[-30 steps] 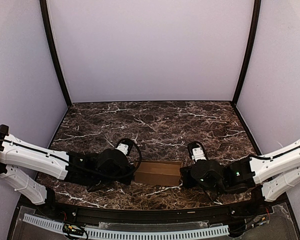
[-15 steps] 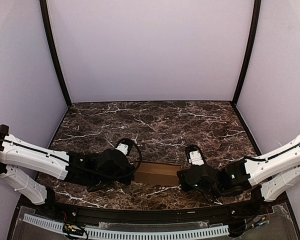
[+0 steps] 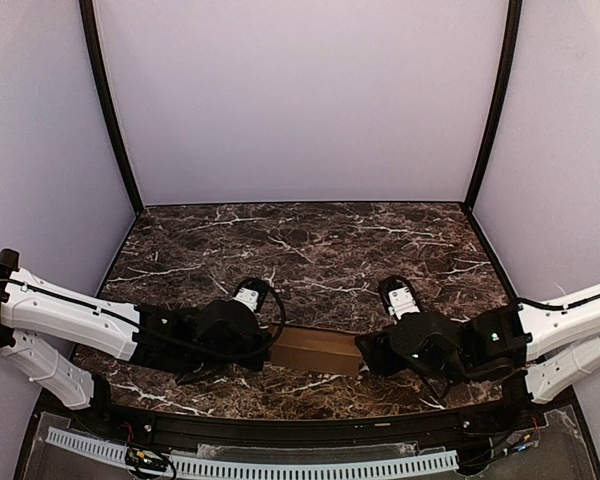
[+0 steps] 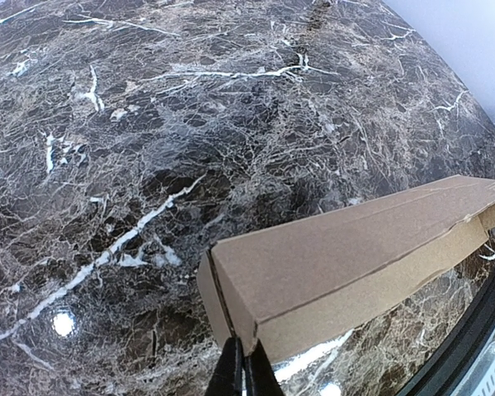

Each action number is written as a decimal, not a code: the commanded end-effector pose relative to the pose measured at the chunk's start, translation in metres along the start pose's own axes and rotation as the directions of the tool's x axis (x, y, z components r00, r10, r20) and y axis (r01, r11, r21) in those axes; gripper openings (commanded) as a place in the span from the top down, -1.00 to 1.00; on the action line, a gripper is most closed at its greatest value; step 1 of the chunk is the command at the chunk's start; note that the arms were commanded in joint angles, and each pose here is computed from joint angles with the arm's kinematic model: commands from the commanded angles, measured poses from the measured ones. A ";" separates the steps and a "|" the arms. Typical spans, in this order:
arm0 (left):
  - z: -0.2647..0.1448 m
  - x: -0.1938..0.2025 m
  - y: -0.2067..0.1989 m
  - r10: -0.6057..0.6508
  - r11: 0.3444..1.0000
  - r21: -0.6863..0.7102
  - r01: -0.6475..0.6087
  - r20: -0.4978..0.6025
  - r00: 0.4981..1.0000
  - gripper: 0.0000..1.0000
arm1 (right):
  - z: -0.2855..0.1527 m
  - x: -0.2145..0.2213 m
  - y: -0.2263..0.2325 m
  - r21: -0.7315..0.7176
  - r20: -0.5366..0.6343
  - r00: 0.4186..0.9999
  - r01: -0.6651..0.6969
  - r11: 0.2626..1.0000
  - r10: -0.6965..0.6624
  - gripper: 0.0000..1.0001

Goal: Fold the paper box

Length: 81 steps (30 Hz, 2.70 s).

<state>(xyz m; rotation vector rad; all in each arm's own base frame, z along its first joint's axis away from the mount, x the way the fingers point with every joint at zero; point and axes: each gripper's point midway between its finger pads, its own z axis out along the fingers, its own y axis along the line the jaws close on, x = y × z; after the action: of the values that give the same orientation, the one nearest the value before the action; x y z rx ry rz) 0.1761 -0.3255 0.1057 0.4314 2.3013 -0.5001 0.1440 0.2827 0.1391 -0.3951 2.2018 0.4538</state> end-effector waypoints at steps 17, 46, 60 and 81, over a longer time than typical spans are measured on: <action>0.004 0.022 0.005 0.041 0.999 -0.030 -0.044 -0.084 0.996 0.98 | 0.024 -0.066 0.049 -0.160 0.128 0.987 0.120 0.980 -0.100 1.00; -0.010 0.019 0.002 0.015 1.000 0.019 -0.014 -0.078 0.997 0.59 | 0.082 0.042 0.039 -0.094 -0.129 0.985 0.102 0.990 -0.114 1.00; -0.057 -0.013 -0.033 0.041 0.972 0.234 -0.027 -0.055 0.998 0.23 | 0.086 0.070 0.031 -0.046 -0.184 0.977 0.104 0.994 -0.110 1.00; 0.006 -0.002 -0.014 -0.024 0.969 0.242 0.044 -0.086 0.996 0.99 | 0.085 0.069 0.039 -0.059 -0.177 0.977 0.112 0.992 -0.121 1.00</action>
<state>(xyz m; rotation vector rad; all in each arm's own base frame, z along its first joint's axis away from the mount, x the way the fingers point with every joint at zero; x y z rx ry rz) 0.1872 -0.3394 0.1314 0.5169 2.2902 -0.7373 0.1673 0.3763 0.1066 -0.4341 2.1538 0.6150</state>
